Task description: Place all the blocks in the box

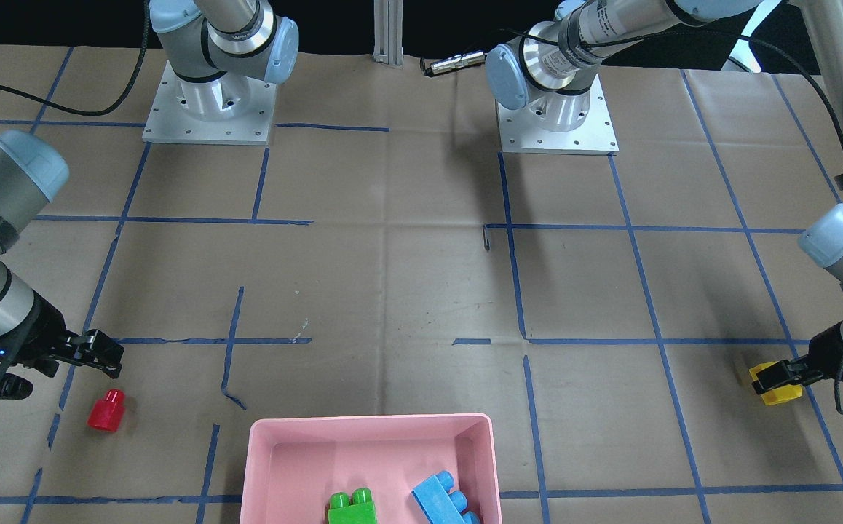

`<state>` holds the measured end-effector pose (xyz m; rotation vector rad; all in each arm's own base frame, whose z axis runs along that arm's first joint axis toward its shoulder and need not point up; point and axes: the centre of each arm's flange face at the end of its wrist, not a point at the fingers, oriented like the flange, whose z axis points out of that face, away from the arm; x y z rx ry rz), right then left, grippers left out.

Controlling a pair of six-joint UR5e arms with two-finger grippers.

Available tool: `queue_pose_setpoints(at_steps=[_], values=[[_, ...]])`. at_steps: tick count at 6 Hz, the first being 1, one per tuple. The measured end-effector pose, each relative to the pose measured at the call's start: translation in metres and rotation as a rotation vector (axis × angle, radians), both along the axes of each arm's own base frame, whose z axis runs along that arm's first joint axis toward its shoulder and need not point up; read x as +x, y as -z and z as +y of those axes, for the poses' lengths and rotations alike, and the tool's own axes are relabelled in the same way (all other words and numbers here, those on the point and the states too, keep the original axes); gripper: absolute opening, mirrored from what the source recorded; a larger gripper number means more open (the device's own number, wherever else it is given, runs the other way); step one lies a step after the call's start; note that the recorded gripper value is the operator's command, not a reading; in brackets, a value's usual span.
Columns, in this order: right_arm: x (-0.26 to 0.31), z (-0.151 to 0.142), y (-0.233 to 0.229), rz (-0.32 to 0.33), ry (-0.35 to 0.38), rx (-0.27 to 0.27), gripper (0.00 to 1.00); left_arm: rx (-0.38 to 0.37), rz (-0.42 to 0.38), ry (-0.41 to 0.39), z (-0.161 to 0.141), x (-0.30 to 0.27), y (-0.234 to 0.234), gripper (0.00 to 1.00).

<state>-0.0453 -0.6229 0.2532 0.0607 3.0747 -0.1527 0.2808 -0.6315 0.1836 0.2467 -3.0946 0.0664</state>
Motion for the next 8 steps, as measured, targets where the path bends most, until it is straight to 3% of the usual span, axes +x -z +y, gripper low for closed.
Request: queue_pose_setpoints(at_steps=[4, 5, 6, 8], values=[[-0.005, -0.013, 0.049, 0.064, -0.004, -0.022, 0.98, 0.007, 0.005, 0.009, 0.003, 0.005, 0.006, 0.64], [-0.004, -0.018, 0.055, 0.073, -0.008, -0.029, 0.98, 0.005, 0.005, 0.01, 0.004, 0.007, 0.006, 0.46], [0.0, -0.023, 0.059, 0.08, -0.018, -0.046, 0.98, 0.003, 0.006, 0.011, 0.004, 0.008, 0.005, 0.21], [0.009, -0.03, 0.062, 0.089, -0.032, -0.075, 0.97, -0.003, 0.004, 0.011, 0.004, 0.008, 0.001, 0.03]])
